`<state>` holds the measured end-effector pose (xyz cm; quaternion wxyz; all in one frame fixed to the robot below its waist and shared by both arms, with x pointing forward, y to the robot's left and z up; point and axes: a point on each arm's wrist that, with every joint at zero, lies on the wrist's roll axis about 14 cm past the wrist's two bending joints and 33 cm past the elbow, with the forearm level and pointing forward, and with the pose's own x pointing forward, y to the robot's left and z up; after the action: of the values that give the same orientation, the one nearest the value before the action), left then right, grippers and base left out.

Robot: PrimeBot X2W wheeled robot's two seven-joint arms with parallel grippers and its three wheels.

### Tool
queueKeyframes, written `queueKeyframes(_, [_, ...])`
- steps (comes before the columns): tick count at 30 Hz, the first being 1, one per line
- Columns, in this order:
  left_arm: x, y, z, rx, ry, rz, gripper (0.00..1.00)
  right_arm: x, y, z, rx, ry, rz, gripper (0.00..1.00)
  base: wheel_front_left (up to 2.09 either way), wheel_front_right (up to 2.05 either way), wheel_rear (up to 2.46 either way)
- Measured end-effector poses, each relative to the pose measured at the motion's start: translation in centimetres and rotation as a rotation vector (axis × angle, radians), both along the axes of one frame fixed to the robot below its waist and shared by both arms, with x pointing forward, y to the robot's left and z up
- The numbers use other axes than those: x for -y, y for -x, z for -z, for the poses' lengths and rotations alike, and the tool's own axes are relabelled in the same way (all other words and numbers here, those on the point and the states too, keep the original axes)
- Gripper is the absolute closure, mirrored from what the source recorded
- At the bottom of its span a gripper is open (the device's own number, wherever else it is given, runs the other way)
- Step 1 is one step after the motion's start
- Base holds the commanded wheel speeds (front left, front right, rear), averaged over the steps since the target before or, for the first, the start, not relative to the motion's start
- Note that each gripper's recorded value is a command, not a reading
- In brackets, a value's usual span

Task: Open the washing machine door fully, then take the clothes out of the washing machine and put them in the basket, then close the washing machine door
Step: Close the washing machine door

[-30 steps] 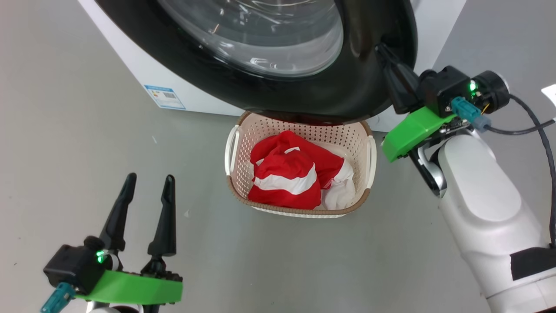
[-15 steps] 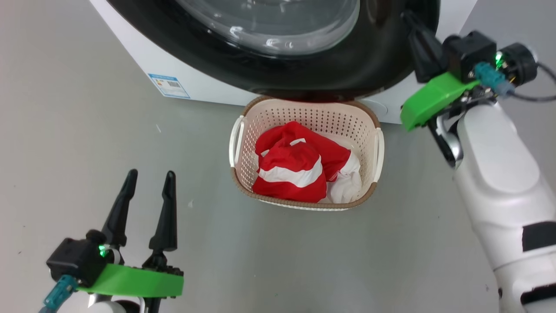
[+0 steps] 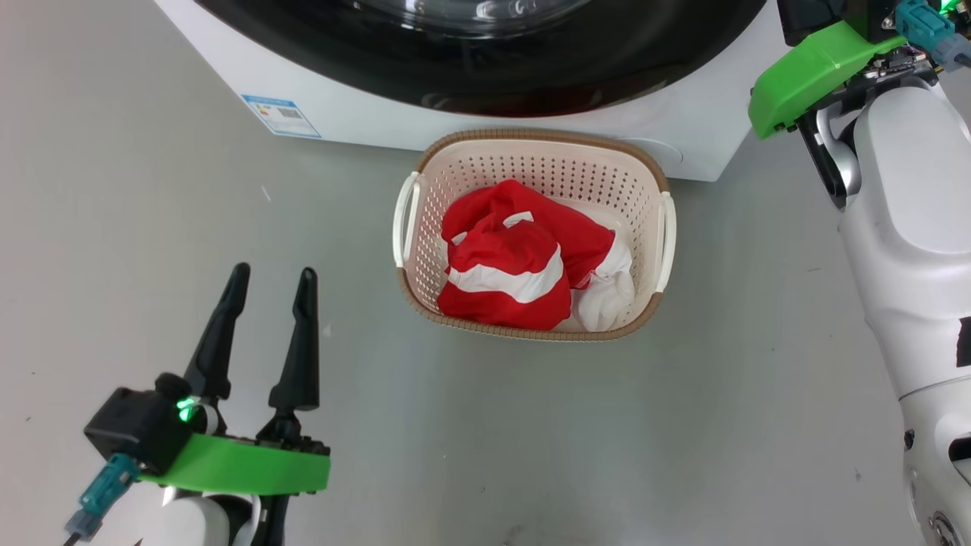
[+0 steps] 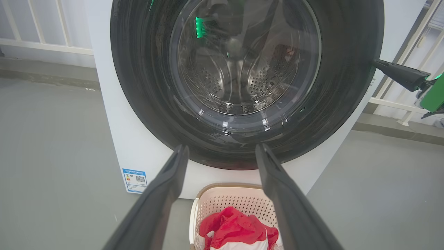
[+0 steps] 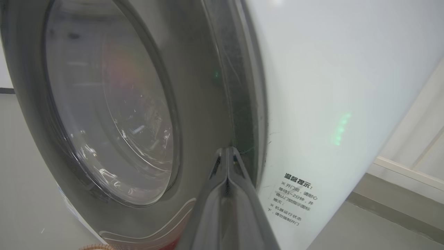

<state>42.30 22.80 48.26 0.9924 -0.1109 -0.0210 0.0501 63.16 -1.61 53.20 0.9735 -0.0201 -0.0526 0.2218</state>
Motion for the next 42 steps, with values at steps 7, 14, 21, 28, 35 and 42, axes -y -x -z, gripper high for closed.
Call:
queueKeyframes(7, [0.4, -0.7, 0.0, 0.005, 0.002, 0.013, 0.0, 0.0, -0.1, 0.5, -0.004, 0.012, -0.001, 1.0, 0.0, 0.0, 0.0])
queueKeyframes(14, [0.5, -0.7, -0.2, 0.01, -0.005, 0.022, 0.0, 0.1, -0.1, -0.3, 0.026, 0.036, -0.003, 1.0, 0.0, 0.0, 0.0])
queueKeyframes(21, [0.9, -0.8, -0.4, 0.019, 0.005, 0.032, 0.0, 0.0, 0.0, -1.0, 0.044, 0.04, -0.007, 1.0, 0.0, 0.0, 0.0])
queueKeyframes(28, [1.6, -1.0, -1.7, 0.06, 0.041, 0.046, 0.0, -0.6, 3.5, -0.3, 0.014, -0.022, -0.039, 0.0, 0.0, 0.0, 0.0])
queueKeyframes(35, [2.9, -0.7, -2.5, 0.086, 0.072, 0.076, 0.0, 1.5, 7.7, 1.6, -0.034, -0.034, -0.014, 0.0, 0.0, 0.0, 0.0])
queueKeyframes(42, [4.1, -0.6, -3.5, 0.114, 0.089, 0.106, 0.0, 6.1, 11.0, 1.9, -0.046, -0.052, 0.097, 0.0, 0.0, 0.0, 0.0])
